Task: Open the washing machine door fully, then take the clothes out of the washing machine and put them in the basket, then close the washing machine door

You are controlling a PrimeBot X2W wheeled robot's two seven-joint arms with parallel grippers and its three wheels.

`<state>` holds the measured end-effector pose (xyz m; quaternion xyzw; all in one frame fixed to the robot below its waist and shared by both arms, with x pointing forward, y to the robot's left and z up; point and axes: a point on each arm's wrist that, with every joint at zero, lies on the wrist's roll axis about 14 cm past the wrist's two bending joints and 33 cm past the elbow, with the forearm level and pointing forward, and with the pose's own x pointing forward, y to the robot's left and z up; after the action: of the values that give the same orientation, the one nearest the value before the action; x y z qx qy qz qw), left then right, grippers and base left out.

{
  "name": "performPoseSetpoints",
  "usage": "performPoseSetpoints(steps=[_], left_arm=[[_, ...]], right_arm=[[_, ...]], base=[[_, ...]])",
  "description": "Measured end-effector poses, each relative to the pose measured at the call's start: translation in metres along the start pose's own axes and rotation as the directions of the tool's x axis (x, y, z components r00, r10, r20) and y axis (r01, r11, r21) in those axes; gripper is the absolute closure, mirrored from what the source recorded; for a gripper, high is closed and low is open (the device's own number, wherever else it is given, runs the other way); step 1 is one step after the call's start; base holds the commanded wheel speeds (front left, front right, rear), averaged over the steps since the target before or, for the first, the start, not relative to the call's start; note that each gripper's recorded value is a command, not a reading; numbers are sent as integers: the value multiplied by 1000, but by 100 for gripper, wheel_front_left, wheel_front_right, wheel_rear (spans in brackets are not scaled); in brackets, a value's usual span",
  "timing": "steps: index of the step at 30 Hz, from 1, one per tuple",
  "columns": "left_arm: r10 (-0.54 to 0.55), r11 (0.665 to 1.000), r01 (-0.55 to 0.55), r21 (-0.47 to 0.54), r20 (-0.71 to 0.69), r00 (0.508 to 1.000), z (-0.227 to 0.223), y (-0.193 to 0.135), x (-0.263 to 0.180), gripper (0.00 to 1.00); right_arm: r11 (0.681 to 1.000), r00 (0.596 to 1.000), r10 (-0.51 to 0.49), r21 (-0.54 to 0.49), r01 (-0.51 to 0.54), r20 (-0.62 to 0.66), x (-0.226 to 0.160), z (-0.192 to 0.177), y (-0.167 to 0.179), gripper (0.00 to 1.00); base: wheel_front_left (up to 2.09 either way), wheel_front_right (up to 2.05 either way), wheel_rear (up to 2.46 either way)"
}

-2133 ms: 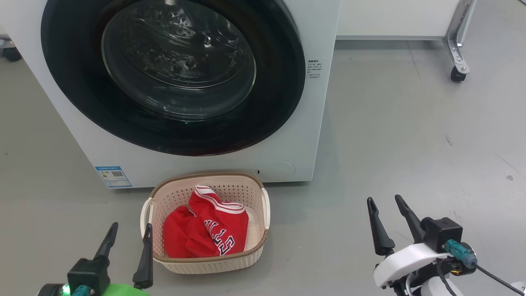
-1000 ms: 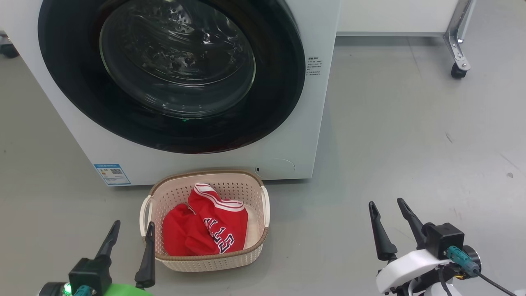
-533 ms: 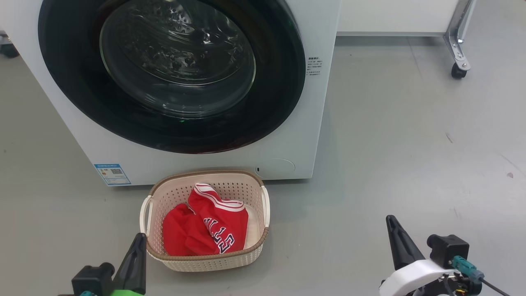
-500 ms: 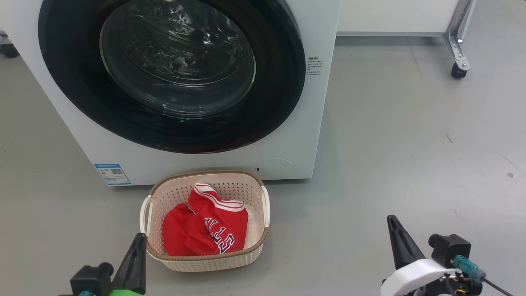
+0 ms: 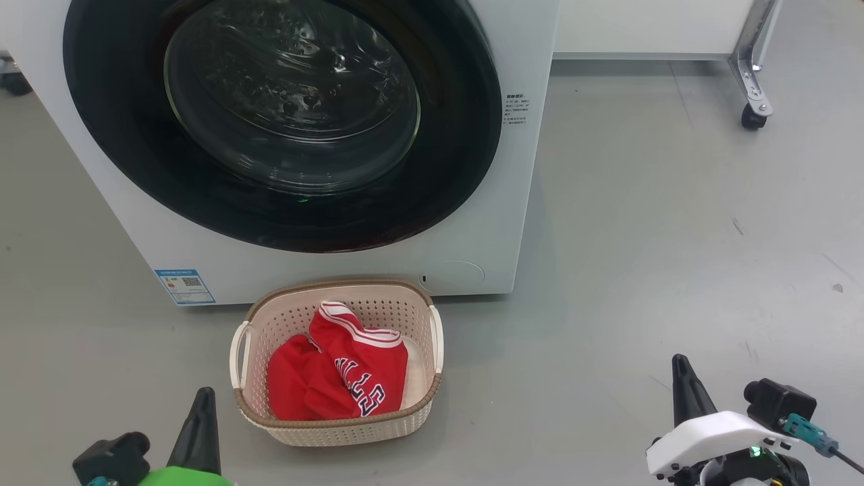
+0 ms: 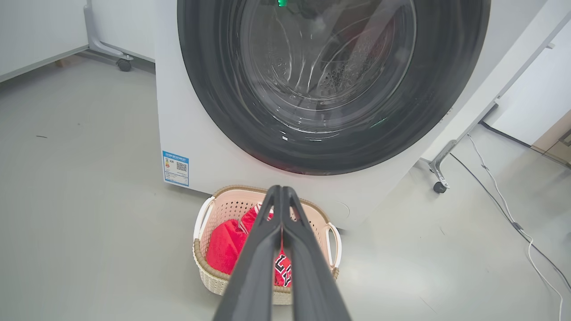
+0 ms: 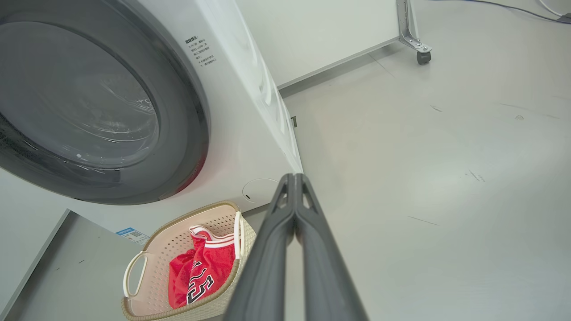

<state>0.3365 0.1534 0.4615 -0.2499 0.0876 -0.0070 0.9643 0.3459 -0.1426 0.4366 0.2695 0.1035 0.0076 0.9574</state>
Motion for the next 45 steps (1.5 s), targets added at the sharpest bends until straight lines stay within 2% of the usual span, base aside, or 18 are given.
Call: performPoseSetpoints(steps=[12, 24, 34, 45], left_arm=[[22, 986, -25, -164, -24, 999, -1, 9, 2, 100], [30, 949, -37, -313, -29, 999, 2, 14, 7, 100], [24, 899, -34, -437, -28, 999, 6, 16, 12, 100], [12, 818, -21, -575, -18, 1000, 10, 16, 17, 100]], right_arm=[[987, 999, -32, 155, 32, -4, 3, 7, -9, 100], [948, 998, -55, 315, 53, -4, 5, 14, -17, 100], [898, 998, -58, 438, 47, 13, 8, 24, -20, 100], [825, 998, -60, 564, 37, 21, 10, 32, -25, 100]], base=[[0, 0, 0], [0, 0, 0], [0, 0, 0], [0, 0, 0]])
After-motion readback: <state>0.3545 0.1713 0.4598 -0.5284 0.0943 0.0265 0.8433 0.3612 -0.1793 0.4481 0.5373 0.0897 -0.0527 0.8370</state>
